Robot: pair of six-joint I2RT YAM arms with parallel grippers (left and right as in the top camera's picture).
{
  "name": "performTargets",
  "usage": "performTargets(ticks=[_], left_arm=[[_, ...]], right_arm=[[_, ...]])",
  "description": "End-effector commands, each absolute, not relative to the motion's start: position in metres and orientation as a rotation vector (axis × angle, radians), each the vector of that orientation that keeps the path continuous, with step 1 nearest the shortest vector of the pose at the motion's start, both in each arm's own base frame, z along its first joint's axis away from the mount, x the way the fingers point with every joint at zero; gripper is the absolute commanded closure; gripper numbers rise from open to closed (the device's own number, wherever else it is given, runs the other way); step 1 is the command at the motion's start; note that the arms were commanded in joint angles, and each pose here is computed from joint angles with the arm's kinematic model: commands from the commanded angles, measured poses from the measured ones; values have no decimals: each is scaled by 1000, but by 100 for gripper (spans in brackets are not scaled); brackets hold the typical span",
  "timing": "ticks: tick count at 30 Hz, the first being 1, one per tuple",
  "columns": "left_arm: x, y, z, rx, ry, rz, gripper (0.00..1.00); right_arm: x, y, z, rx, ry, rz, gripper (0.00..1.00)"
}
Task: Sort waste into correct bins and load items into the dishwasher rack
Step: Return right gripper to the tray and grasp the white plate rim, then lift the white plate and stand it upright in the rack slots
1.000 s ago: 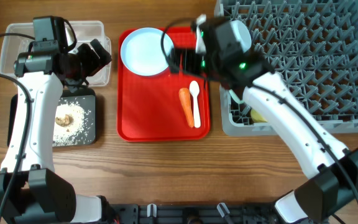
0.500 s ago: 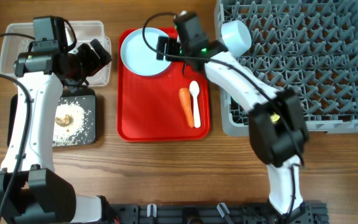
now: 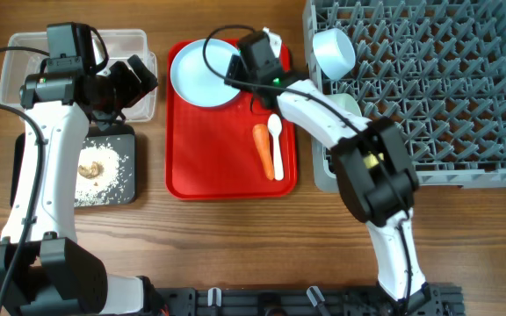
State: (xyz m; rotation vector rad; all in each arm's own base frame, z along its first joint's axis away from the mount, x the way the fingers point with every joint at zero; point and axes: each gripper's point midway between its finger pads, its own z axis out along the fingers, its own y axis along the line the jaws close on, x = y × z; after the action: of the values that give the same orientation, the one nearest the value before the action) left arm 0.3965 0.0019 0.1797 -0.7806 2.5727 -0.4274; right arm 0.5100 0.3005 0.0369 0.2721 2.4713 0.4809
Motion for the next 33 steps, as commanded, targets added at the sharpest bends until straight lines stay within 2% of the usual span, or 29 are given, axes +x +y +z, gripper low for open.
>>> performTargets(ticks=[1,4,9,15,19,23,28,33], left_arm=[[396,4,189,-774,2546,-427,0],[396,4,189,-774,2546,-427,0],[396,4,189,-774,2547,-427,0],[396,4,189,-774,2547,-427,0],[396,4,189,-774,2546,-427,0],[396,4,189,-774,2546,-427,0],[396,4,189,-774,2547,-427,0],[396,4,189,-774,2546,-427,0]], right_arm=[[511,300,17,296,2486,455,29],[511,300,16,296,2487,453,37],[506,298,0,299,2523,430,56],[504,298,-5,325,2533,437,71],[506,299,-3,324,2522,444,78],[506,299,-3,298,2524,440,80],[498,304,-3,272,2568,492,96],[497,293,15,288,2580,482,96]])
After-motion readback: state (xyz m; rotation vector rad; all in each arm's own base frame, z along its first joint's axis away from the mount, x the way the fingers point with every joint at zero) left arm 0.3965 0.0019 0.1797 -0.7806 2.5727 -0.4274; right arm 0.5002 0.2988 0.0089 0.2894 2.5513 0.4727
